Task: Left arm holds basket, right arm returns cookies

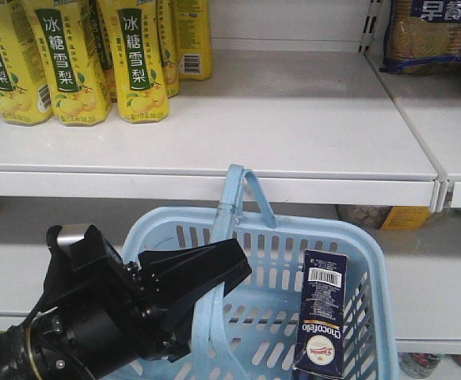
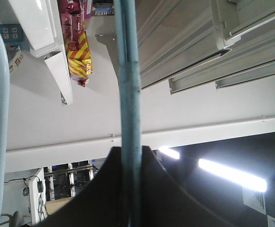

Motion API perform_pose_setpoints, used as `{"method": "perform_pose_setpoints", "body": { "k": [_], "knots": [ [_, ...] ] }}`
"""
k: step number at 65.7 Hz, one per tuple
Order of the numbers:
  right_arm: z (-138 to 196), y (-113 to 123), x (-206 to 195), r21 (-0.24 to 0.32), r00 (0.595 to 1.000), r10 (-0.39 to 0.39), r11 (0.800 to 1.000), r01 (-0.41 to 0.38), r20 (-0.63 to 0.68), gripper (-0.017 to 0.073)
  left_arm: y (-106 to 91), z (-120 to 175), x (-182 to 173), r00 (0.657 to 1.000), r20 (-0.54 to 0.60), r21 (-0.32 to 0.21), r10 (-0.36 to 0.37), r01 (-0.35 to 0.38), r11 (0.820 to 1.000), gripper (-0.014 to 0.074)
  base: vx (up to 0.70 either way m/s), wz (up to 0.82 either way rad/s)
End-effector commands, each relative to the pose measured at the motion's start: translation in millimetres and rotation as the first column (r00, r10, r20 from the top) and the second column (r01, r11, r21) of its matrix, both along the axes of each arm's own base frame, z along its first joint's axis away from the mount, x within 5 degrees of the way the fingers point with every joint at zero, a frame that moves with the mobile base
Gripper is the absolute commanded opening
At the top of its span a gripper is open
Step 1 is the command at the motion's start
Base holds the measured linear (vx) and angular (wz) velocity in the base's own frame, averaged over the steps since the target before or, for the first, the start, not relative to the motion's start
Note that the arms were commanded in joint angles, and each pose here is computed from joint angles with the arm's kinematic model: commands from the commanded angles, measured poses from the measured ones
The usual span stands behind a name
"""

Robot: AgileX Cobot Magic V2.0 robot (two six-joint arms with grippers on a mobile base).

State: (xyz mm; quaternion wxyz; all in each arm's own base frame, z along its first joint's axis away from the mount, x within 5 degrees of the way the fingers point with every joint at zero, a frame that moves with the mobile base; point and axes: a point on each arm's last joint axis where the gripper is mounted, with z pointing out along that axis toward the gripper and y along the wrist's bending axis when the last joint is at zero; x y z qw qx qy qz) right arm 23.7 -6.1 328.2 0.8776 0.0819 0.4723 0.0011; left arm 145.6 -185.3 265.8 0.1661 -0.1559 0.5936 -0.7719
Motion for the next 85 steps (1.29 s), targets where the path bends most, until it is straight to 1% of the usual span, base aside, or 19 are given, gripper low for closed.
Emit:
{"method": "perform_pose_setpoints", "body": {
  "k": [1, 7, 10, 15, 21, 24, 30, 36, 40, 45, 54, 59, 63, 67, 70, 75, 79, 84, 85],
  "knots": [
    [40.5, -0.5, -1.6, -0.015, 0.996, -0.016, 1.000, 0.017, 0.085, -0.0009, 6.2, 29.1, 1.3, 0.995, 0.089, -0.183, 0.043, -0.026, 0.983, -0.0003, 0.00, 0.00],
    [76.1, -0.7, 3.9, -0.016, 0.997, -0.010, 1.000, 0.011, 0.077, -0.0007, 6.2, 29.1, 1.3, 0.995, 0.089, -0.183, 0.043, -0.026, 0.983, -0.0003, 0.00, 0.00],
    [86.7, -1.1, 10.7, -0.014, 0.999, -0.005, 1.000, 0.005, 0.036, -0.0006, 6.2, 29.1, 1.3, 0.995, 0.089, -0.183, 0.043, -0.026, 0.983, -0.0003, 0.00, 0.00],
    [117.1, -1.1, 19.0, -0.016, 1.000, 0.006, 1.000, -0.006, -0.004, -0.0004, 6.2, 29.1, 1.3, 0.995, 0.089, -0.183, 0.043, -0.026, 0.983, -0.0003, 0.00, 0.00],
    [140.8, -1.1, 30.9, -0.011, 0.996, 0.024, 1.000, -0.025, -0.081, -0.0003, 6.2, 29.1, 1.3, 0.995, 0.089, -0.183, 0.043, -0.026, 0.983, -0.0003, 0.00, 0.00],
    [150.2, -0.1, 36.1, -0.010, 0.993, 0.047, 0.999, -0.048, -0.112, -0.0001, 6.2, 29.1, 1.3, 0.995, 0.089, -0.183, 0.043, -0.026, 0.983, -0.0003, 0.00, 0.00],
    [167.7, 4.4, 50.2, -0.003, 0.973, 0.123, 0.992, -0.126, -0.195, 0.0012, 6.2, 29.1, 1.3, 0.995, 0.089, -0.183, 0.043, -0.026, 0.983, -0.0003, 0.00, 0.00],
    [178.0, 10.2, 65.7, 0.001, 0.938, 0.187, 0.981, -0.195, -0.292, 0.0044, 6.2, 29.1, 1.3, 0.995, 0.089, -0.183, 0.043, -0.026, 0.983, -0.0003, 0.00, 0.00],
    [177.9, 14.5, 75.6, 0.012, 0.901, 0.223, 0.972, -0.236, -0.373, 0.0081, 6.2, 29.1, 1.3, 0.995, 0.089, -0.183, 0.043, -0.026, 0.983, -0.0003, 0.00, 0.00],
    [178.2, 20.1, 84.4, 0.023, 0.860, 0.264, 0.959, -0.282, -0.436, 0.0146, 6.2, 29.1, 1.3, 0.995, 0.089, -0.183, 0.043, -0.026, 0.983, -0.0003, 0.00, 0.00],
    [168.4, 29.5, 96.2, 0.046, 0.777, 0.314, 0.937, -0.347, -0.546, 0.0313, 6.2, 29.1, 1.3, 0.995, 0.089, -0.183, 0.043, -0.026, 0.983, -0.0003, 0.00, 0.00],
    [159.6, 33.8, 100.0, 0.068, 0.713, 0.332, 0.926, -0.372, -0.618, 0.0430, 6.2, 29.1, 1.3, 0.995, 0.089, -0.183, 0.043, -0.026, 0.983, -0.0003, 0.00, 0.00],
    [153.9, 35.6, 102.2, 0.083, 0.670, 0.336, 0.921, -0.380, -0.661, 0.0494, 6.2, 29.1, 1.3, 0.995, 0.089, -0.183, 0.043, -0.026, 0.983, -0.0003, 0.00, 0.00],
    [147.4, 36.7, 103.5, 0.123, 0.617, 0.348, 0.918, -0.377, -0.706, 0.0557, 6.2, 29.1, 1.3, 0.995, 0.089, -0.183, 0.043, -0.026, 0.983, -0.0003, 0.00, 0.00],
    [143.8, 37.4, 104.0, 0.157, 0.584, 0.361, 0.916, -0.370, -0.727, 0.0583, 6.2, 29.1, 1.3, 0.995, 0.089, -0.183, 0.043, -0.026, 0.983, -0.0003, 0.00, 0.00],
    [136.4, 40.8, 107.2, 0.216, 0.514, 0.389, 0.906, -0.364, -0.765, 0.0607, 6.2, 29.1, 1.3, 0.995, 0.089, -0.183, 0.043, -0.026, 0.983, -0.0003, 0.00, 0.00],
    [131.5, 45.6, 109.1, 0.235, 0.462, 0.403, 0.895, -0.378, -0.790, 0.0605, 6.2, 29.1, 1.3, 0.995, 0.089, -0.183, 0.043, -0.026, 0.983, -0.0003, 0.00, 0.00],
    [124.8, 54.5, 111.5, 0.261, 0.382, 0.425, 0.874, -0.411, -0.820, 0.0602, 6.2, 29.1, 1.3, 0.995, 0.089, -0.183, 0.043, -0.026, 0.983, -0.0003, 0.00, 0.00],
    [122.9, 56.7, 111.3, 0.270, 0.358, 0.430, 0.868, -0.416, -0.829, 0.0601, 6.2, 29.1, 1.3, 0.995, 0.089, -0.183, 0.043, -0.026, 0.983, -0.0003, 0.00, 0.00]
  ]
}}
